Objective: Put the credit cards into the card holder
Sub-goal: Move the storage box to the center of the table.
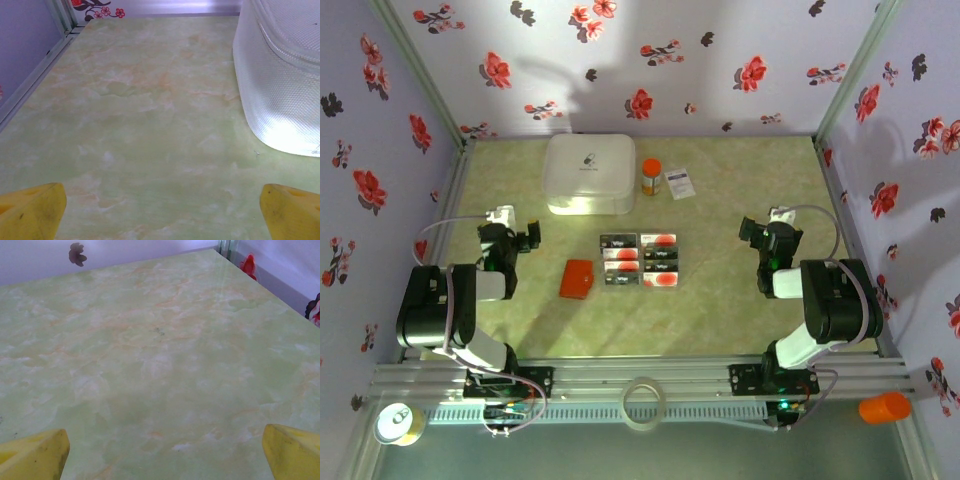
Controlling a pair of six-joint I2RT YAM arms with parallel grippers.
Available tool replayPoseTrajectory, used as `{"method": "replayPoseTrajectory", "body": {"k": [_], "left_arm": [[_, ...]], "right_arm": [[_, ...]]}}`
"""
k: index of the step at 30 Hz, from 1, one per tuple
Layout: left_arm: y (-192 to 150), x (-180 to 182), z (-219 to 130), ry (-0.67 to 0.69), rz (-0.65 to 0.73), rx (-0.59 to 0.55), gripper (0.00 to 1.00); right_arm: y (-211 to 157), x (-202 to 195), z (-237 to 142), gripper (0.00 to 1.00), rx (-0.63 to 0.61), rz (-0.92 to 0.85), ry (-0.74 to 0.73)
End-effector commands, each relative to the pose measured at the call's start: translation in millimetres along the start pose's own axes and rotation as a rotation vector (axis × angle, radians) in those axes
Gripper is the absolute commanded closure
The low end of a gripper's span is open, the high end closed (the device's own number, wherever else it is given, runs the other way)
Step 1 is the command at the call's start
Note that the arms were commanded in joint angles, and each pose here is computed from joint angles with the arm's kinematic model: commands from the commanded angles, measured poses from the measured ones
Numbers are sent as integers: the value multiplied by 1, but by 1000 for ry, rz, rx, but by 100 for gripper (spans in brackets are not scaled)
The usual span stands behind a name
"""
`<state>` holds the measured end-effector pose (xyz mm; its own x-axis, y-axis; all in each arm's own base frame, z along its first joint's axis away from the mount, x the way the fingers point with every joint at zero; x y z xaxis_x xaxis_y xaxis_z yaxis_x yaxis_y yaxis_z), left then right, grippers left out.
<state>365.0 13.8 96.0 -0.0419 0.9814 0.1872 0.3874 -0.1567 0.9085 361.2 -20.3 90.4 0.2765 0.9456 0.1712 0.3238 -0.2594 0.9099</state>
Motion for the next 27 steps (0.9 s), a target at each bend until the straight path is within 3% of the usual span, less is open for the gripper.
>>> {"method": "replayPoseTrajectory", "body": {"k": [1, 5, 9, 12, 14, 16, 18, 20, 23, 27], "left_arm": [[10, 3, 3, 1, -9, -26, 0], [10, 4, 1, 8, -10, -34, 0], [29, 16, -10, 60, -20, -13, 0], [49, 24, -16, 81, -61, 20, 0], [62, 30, -24, 105, -131, 56, 0], [68, 31, -32, 111, -216, 115, 0], [75, 25, -44, 97, -284, 171, 0], [79, 11, -56, 66, -333, 223, 0], [80, -20, -77, 3, -338, 295, 0], [73, -58, -102, -22, -219, 359, 0]], "right_arm": [[8, 2, 4, 1, -13, -8, 8], [17, -2, 1, 1, -41, 16, -13], [58, -4, -14, 1, -1, 45, -95], [94, 5, -26, 1, 8, 185, -84], [107, 2, -35, 1, 52, 386, -146], [118, 17, -38, 1, 112, 442, -58], [125, 55, -44, 1, 194, 443, 177], [125, 79, -55, 4, 241, 455, 314], [111, 110, -80, 6, 338, 379, 390], [68, 147, -123, 11, 503, 169, 435]]}}
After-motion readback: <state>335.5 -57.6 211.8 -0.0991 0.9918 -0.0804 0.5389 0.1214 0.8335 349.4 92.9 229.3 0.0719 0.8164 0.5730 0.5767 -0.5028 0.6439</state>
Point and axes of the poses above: each hand's point on the last joint's axis, 136 mm out from that joint toward the fingers, its own z axis out along the fingers, its own x axis along the line the jaws close on, y = z × x, the point moved 3 cm from there along -z, back along the fingers, and after that the axes turned 8 degrees about z, right-handed, at the moved point
